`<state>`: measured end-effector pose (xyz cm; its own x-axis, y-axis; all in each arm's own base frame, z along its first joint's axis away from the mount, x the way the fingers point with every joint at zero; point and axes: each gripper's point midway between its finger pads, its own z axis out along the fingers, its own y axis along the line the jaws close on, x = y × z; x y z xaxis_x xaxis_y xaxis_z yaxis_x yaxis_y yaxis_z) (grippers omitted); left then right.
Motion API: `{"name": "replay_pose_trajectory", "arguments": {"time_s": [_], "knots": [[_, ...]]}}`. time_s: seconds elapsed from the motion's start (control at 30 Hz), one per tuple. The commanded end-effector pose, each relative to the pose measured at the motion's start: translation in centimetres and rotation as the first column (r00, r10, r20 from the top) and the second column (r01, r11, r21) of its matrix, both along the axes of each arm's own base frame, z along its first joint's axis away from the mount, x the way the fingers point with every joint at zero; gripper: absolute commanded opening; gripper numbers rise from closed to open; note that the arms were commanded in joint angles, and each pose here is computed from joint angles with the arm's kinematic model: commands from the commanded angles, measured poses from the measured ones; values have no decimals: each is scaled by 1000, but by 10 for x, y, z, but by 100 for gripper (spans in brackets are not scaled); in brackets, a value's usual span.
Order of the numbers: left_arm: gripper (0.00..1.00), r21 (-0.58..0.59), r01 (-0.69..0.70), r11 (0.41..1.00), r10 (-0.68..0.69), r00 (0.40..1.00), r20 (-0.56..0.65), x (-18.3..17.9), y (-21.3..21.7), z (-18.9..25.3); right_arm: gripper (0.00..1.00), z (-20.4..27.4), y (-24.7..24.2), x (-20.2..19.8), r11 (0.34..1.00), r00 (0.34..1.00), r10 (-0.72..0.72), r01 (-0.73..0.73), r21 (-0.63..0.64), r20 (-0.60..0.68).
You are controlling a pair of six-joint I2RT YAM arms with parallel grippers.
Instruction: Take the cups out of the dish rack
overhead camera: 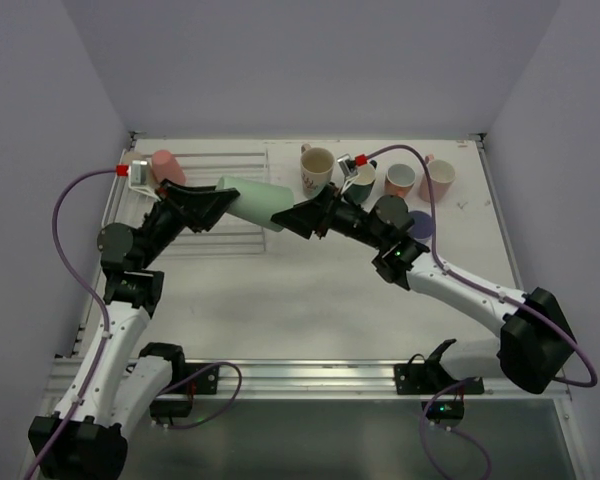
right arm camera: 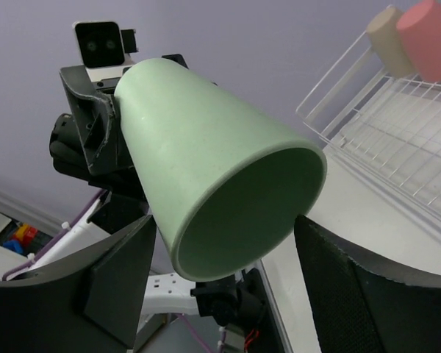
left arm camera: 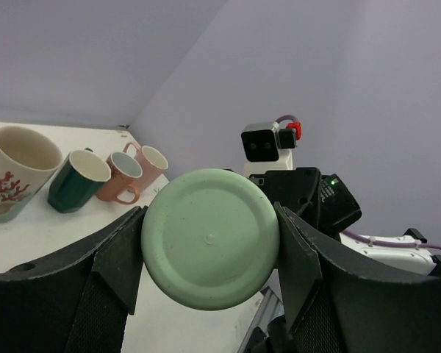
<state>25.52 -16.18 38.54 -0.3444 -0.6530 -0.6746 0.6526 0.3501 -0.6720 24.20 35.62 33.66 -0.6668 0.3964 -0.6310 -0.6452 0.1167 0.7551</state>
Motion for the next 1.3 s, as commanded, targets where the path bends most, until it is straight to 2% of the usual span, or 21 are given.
{"name": "replay_pose_trajectory", "arguments": {"time_s": [0.0,0.07,0.17,0.2,0.27,0.33,0.37,0.4,0.47,0.53,0.57,0.6,0.63,0.67,0.73,0.83,0.9,0.97,1.1,1.2,1.27], "knots": [[37,-23,66,998,-64,997,48,-15,-9,10,71,47,1,-8,993,994,29,-40,113,104],[38,-21,74,997,-73,997,41,-14,-12,6,60,52,2,-10,991,992,41,-55,124,116],[43,-10,95,995,-95,995,21,-12,-19,-3,37,57,2,-11,989,991,48,-64,133,122],[46,-9,98,995,-98,995,20,-13,-21,-4,25,59,2,-12,988,991,45,-62,139,125],[52,-6,90,996,-90,996,10,-10,-22,-9,11,58,0,-13,988,991,39,-57,144,126],[72,8,88,996,-88,996,7,-10,-24,-13,0,59,-7,-12,988,992,0,-20,151,126],[90,18,83,996,-83,997,7,-9,-23,-14,0,60,-9,-11,989,992,-14,-5,145,126],[98,43,68,997,-68,998,16,-8,-23,-16,0,65,-15,-10,990,986,-53,32,137,156],[100,88,35,996,-34,999,-18,-4,-20,-21,0,57,-18,-5,995,987,-86,80,52,136],[100,179,5,984,2,999,-42,-1,-16,-27,0,70,-30,1,985,965,-169,172,6,198],[100,211,-12,977,21,999,-43,1,-14,-29,0,49,-35,7,973,969,-194,210,-96,155],[100,268,-37,963,43,999,-15,2,-10,-31,0,46,-43,12,953,952,-232,264,-149,202],[100,302,-44,952,59,997,-40,-2,-7,-35,0,58,-57,17,926,925,-301,342,-162,231],[100,332,-76,940,95,995,-43,0,-1,-39,0,39,-69,20,891,923,-322,370,-262,210],[100,405,-94,910,119,992,-38,-7,6,-52,0,27,-92,26,821,895,-361,438,-367,261],[100,469,-86,879,119,992,-40,-18,10,-76,0,0,-153,33,626,855,-453,507,-593,252],[100,507,-60,860,98,994,-50,-23,10,-95,0,-13,-194,47,483,806,-522,550,-682,280],[100,533,-21,846,67,995,-67,-30,9,-108,0,-29,-235,52,301,748,-590,553,-777,304],[100,583,5,813,25,999,-43,-42,4,-117,0,-46,-271,54,139,735,-610,466,-874,296],[100,596,24,803,-5,999,-32,-51,-3,-124,0,-48,-286,51,68,728,-626,408,-911,279],[100,607,23,794,-14,1000,-19,-56,-7,-130,0,-48,-289,47,64,742,-619,374,-925,257]]}}
